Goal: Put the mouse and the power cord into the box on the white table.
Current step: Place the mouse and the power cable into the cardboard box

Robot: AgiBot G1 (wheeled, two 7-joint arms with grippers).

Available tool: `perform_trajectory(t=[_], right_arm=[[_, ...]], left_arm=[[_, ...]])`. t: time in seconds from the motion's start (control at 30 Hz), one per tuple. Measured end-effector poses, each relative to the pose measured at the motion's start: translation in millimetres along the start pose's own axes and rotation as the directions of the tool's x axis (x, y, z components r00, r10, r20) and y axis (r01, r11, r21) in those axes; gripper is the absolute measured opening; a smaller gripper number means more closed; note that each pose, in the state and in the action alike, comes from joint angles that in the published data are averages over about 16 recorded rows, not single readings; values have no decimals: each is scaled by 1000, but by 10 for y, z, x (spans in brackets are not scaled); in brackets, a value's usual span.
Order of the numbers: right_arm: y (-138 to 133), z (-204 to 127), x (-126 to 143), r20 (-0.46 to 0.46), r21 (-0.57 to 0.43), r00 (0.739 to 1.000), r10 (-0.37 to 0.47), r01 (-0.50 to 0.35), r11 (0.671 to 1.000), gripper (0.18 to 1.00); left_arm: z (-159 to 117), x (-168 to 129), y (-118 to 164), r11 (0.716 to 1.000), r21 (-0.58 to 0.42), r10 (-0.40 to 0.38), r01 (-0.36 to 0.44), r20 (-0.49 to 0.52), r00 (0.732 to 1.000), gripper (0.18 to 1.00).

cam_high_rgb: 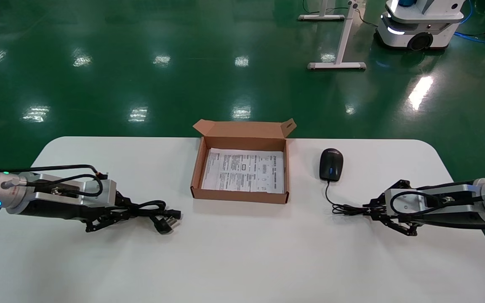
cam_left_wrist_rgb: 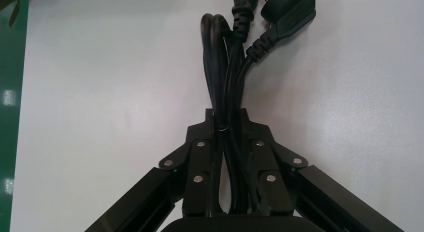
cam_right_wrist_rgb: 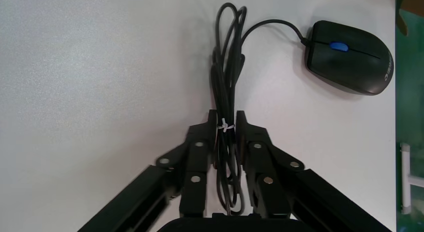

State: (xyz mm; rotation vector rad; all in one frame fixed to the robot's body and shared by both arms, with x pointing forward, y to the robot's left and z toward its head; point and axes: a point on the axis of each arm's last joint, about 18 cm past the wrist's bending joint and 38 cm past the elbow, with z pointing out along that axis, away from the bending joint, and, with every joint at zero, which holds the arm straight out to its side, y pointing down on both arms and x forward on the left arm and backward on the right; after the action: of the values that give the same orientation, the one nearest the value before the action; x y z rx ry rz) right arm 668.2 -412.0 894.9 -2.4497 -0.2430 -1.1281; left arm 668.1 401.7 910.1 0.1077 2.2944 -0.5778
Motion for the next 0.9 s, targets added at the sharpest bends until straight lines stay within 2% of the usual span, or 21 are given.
perform_trajectory(t=[0.23, 0.43, 0.57, 0.7, 0.9], right_arm=[[-74, -233, 187, -51, 36, 999, 4, -2, 999, 276], [-338, -579, 608, -157, 103, 988, -10, 26, 994, 235], [-627, -771, 933, -235, 154, 971, -41, 79, 985, 224], [-938, -845, 1193, -293, 194, 952, -82, 144, 970, 224], [-1314, -624, 1337, -309, 232, 940, -146, 224, 947, 223]], left_arm=[[-233, -193, -125, 999, 49, -16, 14, 53, 998, 272], [-620, -567, -439, 985, 168, -59, 30, 169, 984, 246], [-912, -883, -738, 966, 259, -78, 6, 269, 960, 243], [-1138, -1181, -1029, 945, 324, -88, -40, 372, 924, 242], [-1268, -1439, -1334, 929, 349, -63, -119, 468, 881, 242]])
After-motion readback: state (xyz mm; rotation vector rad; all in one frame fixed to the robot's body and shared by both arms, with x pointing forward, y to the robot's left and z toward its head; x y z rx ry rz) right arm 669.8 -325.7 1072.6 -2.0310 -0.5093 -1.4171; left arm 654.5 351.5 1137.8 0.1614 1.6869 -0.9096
